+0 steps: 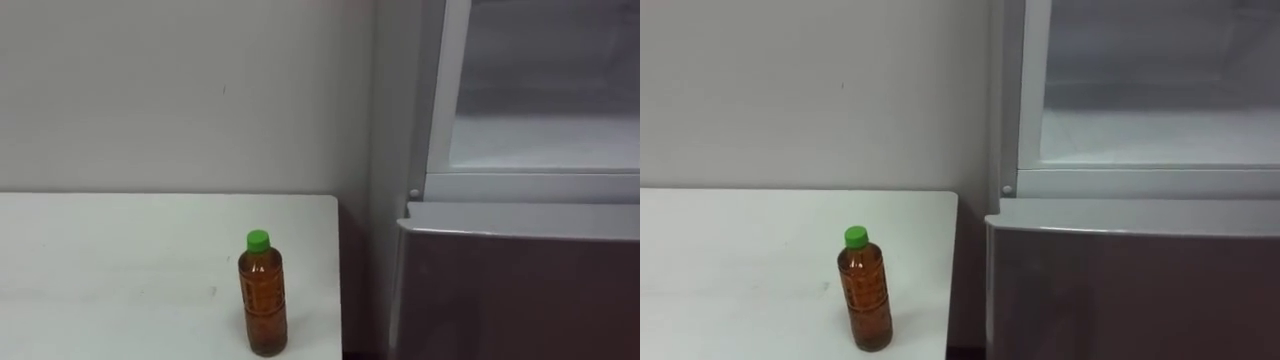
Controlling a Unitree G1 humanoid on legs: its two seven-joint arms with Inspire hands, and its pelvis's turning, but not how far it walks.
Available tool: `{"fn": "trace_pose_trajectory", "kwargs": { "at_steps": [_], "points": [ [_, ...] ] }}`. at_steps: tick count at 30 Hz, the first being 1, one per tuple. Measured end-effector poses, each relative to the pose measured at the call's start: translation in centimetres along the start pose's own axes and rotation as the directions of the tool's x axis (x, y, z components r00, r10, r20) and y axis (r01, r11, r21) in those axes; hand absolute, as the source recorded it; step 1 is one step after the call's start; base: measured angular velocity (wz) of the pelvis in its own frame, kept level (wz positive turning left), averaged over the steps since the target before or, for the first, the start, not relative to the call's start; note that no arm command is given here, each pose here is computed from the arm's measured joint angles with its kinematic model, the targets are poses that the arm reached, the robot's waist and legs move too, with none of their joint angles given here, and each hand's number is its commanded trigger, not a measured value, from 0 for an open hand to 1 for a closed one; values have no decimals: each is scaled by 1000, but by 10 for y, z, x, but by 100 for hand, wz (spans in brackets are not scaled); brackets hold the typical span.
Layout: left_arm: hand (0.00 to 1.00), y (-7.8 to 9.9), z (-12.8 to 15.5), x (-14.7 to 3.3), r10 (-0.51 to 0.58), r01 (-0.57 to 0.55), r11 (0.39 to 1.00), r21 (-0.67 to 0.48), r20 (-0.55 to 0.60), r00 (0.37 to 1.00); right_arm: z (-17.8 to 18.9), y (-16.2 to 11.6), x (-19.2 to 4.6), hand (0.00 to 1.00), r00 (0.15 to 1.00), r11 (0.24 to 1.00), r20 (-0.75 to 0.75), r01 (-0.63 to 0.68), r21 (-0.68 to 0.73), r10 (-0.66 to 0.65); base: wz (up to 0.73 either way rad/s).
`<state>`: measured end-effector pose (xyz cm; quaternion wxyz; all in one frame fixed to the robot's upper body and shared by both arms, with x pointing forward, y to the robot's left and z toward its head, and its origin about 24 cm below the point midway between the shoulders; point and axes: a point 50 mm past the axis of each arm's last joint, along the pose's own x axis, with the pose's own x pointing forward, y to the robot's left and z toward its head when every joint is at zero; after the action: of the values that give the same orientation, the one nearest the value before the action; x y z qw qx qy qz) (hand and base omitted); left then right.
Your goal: Put the bottle in the upper fridge
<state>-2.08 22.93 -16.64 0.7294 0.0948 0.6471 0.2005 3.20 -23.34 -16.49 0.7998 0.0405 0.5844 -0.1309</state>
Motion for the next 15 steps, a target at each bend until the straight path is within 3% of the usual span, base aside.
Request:
{"fn": "trace_pose_trajectory", "kwargs": {
  "at_steps": [15],
  "points": [
    [0, 4, 9, 3, -43, 41, 993, 108, 19, 999, 14, 15, 4, 0, 997, 982, 18, -69, -176, 74, 3]
  ]
}}
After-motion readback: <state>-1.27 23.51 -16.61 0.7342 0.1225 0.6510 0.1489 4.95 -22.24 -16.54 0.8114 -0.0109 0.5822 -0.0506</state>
